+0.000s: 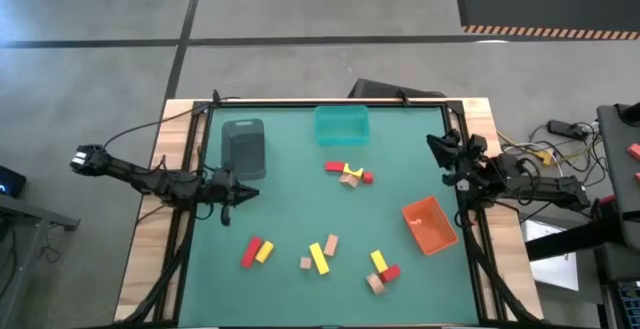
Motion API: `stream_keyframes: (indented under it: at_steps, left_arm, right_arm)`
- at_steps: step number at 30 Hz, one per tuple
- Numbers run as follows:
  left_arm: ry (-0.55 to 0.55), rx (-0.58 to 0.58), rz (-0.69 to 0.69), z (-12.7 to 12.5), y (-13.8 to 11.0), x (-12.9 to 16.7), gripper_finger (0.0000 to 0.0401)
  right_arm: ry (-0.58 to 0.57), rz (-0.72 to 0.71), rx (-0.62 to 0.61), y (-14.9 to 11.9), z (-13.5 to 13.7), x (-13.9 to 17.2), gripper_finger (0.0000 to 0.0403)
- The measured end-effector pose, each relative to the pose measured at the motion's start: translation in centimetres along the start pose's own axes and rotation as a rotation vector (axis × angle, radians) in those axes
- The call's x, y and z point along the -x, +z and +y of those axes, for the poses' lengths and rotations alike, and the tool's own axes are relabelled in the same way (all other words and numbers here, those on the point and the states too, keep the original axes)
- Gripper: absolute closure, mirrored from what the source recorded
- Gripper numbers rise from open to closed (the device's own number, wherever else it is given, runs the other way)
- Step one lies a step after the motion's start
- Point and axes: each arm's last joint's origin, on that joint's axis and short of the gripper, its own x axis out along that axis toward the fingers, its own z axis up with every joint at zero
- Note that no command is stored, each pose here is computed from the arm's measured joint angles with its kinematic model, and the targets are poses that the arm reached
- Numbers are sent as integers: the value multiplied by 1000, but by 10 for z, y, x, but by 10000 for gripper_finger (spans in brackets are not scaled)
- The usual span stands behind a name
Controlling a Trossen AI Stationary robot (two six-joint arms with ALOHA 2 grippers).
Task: Sort & place blocks by color
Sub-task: Put the yellow block into the green bin
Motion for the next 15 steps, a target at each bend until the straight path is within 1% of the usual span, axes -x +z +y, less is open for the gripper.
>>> stream_keyframes:
  at_steps: [2,3,6,7,8,9,11,12,15]
  left_arm:
    - [-22,68,-89,-2,9,0,401]
    - [-44,132,-146,-4,15,1,401]
    - [-123,388,-353,-7,36,7,401]
    - [-143,454,-425,-7,43,10,401]
    - [-158,496,-490,-7,49,13,401]
    - [-180,523,-549,-8,55,16,401]
    - [-217,538,-651,-8,64,23,401]
    - [-236,545,-690,-8,67,26,401]
    - [-284,582,-776,-7,74,33,401]
  right_arm:
    - [-2,2,-1,4,3,-3,344]
    - [-4,8,1,6,4,-6,344]
    - [-9,20,31,15,11,-16,344]
    - [-9,22,59,19,14,-21,344]
    - [-11,29,95,21,17,-25,344]
    - [-16,44,136,22,19,-31,344]
    - [-28,95,209,20,23,-43,344]
    - [-39,126,223,18,25,-51,344]
    - [-132,174,195,13,29,-75,344]
